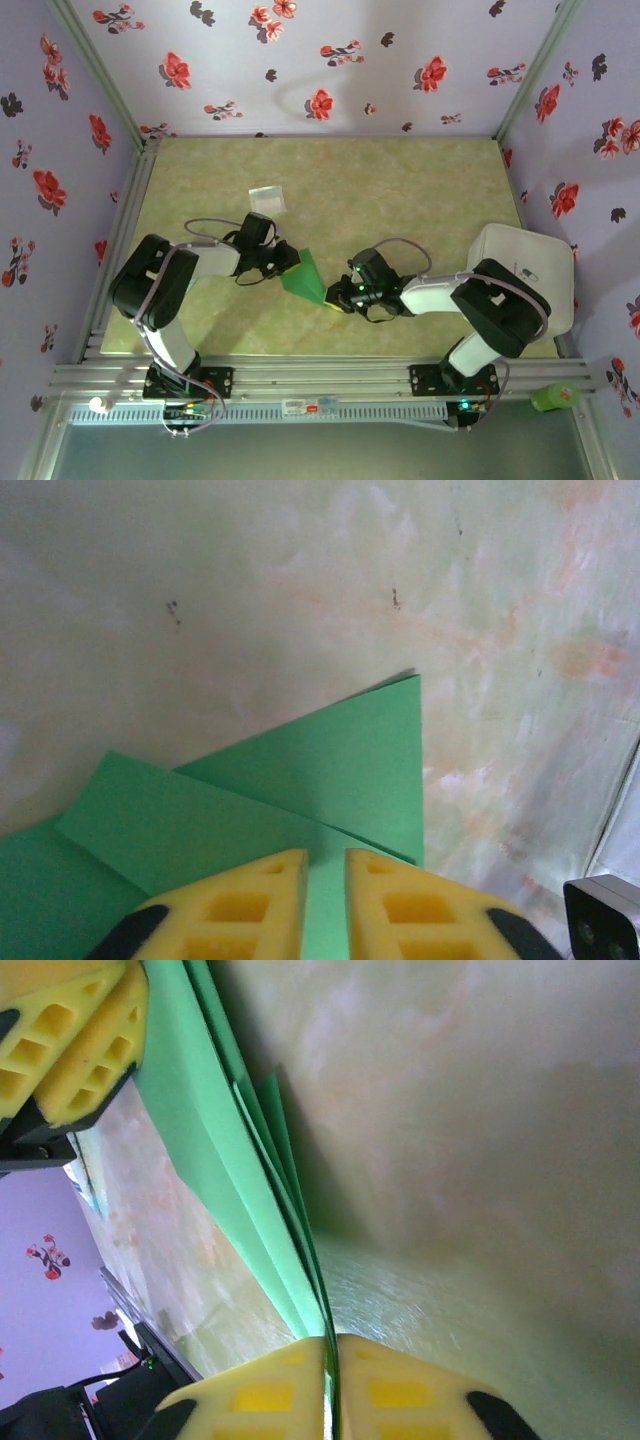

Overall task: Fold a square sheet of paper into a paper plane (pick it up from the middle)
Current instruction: Turn over the paper at the center of the table.

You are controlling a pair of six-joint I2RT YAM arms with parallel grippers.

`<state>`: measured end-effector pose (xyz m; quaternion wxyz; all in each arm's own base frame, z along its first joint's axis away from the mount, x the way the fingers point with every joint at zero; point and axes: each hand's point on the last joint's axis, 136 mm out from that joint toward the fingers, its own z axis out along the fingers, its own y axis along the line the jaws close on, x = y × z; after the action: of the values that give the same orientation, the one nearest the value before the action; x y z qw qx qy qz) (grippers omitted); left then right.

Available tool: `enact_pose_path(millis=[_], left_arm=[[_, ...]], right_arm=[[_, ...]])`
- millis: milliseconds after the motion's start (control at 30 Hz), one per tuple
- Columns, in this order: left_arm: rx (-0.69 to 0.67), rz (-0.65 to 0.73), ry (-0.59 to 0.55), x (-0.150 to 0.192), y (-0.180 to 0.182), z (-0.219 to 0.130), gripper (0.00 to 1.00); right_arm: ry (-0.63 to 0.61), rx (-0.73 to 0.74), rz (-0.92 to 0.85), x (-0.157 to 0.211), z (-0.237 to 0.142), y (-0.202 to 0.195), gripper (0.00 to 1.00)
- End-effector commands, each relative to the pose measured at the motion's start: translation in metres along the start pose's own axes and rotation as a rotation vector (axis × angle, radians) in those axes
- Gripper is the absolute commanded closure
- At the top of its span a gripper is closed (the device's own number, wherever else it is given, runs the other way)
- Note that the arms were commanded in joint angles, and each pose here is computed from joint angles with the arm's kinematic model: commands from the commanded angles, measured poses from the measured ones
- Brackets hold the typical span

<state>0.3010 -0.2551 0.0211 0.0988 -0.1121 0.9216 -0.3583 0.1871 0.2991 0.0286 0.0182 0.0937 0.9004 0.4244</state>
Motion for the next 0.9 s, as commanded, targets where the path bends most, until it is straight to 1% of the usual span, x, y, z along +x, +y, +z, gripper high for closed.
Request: enact_pose_path(millis=[0,33,133,333,600,767,867], left_arm=[[-0.025,0.002,-0.029,-0.007,0.0,-0.011,0.75],[-0.01,0.016,-0.04,-0.009,-0.007,-0.016,0.71],[0.027,0.06,-0.087,-0.019,-0.027,-0.031,0.68],[0.037,0.157,-0.205,-0.034,-0.053,-0.069,0.63],[0.011,0.227,-0.356,-0.038,-0.056,-0.116,0.59],[0.006,0.269,-0.406,-0.035,-0.055,-0.138,0.54],[0.003,0.268,-0.427,-0.033,-0.051,-0.147,0.53]], right_arm=[[0.004,-0.021,-0.015,0.0,0.001,-0.001,0.93],[0.002,-0.029,-0.021,0.0,0.0,0.001,0.93],[-0.003,-0.027,-0.051,-0.001,-0.002,0.004,0.95],[-0.016,0.036,-0.12,-0.004,-0.009,0.004,0.97],[-0.063,0.135,-0.24,-0.015,-0.025,0.006,0.97],[-0.099,0.173,-0.326,-0.023,-0.035,0.014,0.97],[-0.126,0.206,-0.341,-0.029,-0.039,0.013,0.97]])
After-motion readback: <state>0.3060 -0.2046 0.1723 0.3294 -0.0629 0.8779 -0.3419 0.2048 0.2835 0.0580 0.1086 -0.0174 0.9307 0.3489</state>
